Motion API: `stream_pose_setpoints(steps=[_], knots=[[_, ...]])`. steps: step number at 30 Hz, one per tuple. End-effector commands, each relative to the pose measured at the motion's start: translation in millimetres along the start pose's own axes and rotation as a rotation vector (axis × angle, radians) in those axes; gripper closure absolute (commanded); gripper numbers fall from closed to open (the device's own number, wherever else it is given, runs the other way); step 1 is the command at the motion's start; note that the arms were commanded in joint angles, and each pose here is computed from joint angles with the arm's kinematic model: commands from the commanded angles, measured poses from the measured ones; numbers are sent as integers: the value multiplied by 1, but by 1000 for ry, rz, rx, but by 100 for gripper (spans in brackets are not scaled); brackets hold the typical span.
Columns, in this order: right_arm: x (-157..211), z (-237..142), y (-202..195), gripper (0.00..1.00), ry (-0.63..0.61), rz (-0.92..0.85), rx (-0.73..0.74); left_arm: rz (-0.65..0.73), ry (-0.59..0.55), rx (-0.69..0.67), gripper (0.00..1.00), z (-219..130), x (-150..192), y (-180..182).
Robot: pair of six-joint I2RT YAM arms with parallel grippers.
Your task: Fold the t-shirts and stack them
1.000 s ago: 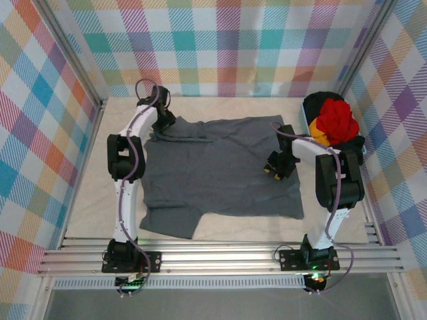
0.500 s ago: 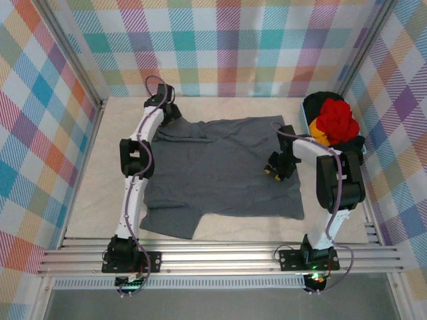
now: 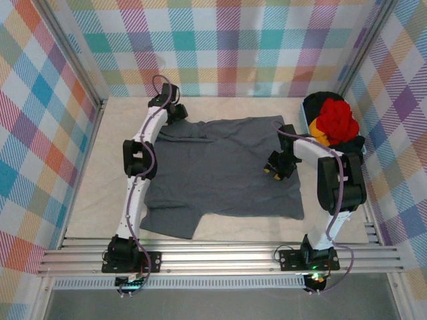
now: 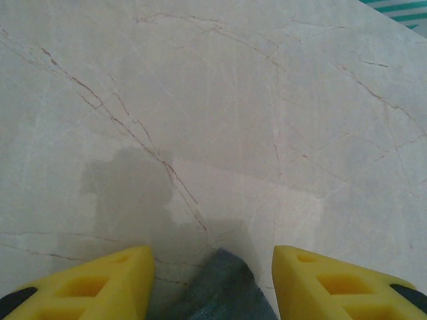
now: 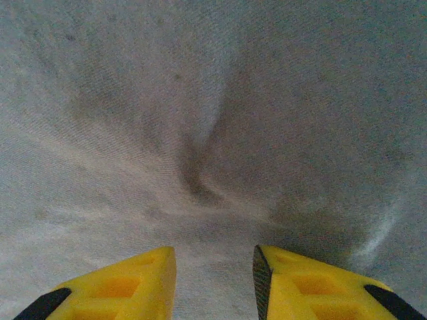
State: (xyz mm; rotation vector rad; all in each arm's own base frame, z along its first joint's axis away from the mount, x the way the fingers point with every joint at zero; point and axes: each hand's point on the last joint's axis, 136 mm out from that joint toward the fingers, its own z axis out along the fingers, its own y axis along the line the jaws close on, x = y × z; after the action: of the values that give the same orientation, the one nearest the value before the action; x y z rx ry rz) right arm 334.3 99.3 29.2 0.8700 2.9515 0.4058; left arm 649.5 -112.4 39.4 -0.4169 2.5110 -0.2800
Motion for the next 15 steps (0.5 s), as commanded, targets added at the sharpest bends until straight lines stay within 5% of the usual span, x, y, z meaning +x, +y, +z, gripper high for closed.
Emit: stream_pose_setpoints(steps=[1, 11, 15], knots=[[5, -5, 1, 63, 14, 5, -13, 33, 54, -57, 52, -2, 16, 9], [4, -4, 0, 63, 9, 9, -7, 26, 42, -19, 97, -7, 11, 0], [4, -3, 0, 63, 10, 10, -6, 7, -18, 0, 100, -26, -8, -7]])
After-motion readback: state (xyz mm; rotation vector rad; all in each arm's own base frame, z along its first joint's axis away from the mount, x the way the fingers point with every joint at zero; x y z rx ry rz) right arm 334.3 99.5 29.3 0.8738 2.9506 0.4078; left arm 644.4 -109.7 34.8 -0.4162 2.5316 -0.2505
